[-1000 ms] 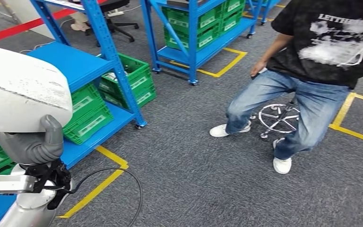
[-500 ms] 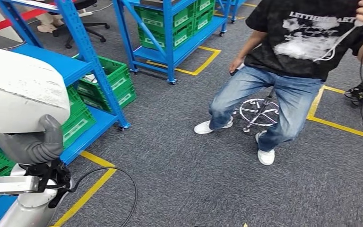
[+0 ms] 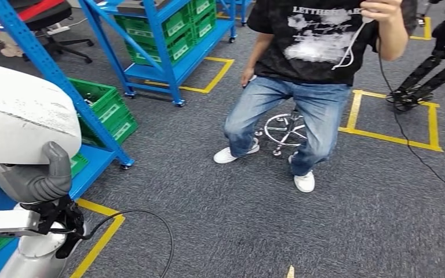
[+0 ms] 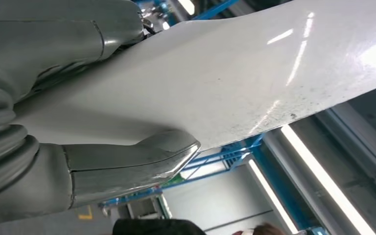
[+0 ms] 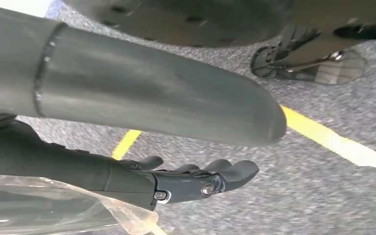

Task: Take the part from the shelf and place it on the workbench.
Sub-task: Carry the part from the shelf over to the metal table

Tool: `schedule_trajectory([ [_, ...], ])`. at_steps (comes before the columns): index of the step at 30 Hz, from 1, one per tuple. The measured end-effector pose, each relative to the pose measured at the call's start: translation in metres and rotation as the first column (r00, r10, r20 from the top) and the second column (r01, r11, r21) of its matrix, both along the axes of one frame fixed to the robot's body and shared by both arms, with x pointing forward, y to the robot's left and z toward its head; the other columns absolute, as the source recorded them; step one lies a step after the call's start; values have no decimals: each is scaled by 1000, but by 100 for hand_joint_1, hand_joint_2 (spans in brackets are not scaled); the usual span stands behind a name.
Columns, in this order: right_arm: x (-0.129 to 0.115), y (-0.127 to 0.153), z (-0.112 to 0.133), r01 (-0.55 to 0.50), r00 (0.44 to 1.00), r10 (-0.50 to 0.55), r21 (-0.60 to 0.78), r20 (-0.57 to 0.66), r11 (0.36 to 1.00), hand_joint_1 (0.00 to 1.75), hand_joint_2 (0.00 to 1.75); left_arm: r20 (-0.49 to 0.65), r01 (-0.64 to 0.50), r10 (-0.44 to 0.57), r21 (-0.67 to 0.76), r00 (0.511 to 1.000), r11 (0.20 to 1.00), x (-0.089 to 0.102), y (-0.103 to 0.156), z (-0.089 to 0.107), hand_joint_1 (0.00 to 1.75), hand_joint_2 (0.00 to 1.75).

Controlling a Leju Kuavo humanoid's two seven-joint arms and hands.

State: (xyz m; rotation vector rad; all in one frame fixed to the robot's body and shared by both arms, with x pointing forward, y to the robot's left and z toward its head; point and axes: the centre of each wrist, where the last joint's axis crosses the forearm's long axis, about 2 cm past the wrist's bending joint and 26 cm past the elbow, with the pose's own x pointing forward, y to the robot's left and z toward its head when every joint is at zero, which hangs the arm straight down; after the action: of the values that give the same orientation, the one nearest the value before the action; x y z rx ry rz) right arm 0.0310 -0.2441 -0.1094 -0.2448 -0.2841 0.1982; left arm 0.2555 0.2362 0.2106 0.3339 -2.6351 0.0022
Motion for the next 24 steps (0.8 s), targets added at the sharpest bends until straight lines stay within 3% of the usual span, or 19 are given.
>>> schedule_trajectory([
  [24, -2, 2, 0, -9, 1000, 9, 10, 5, 1000, 0, 0, -33, -1, 3, 57, 999, 998, -2, 11, -6, 175, 175],
])
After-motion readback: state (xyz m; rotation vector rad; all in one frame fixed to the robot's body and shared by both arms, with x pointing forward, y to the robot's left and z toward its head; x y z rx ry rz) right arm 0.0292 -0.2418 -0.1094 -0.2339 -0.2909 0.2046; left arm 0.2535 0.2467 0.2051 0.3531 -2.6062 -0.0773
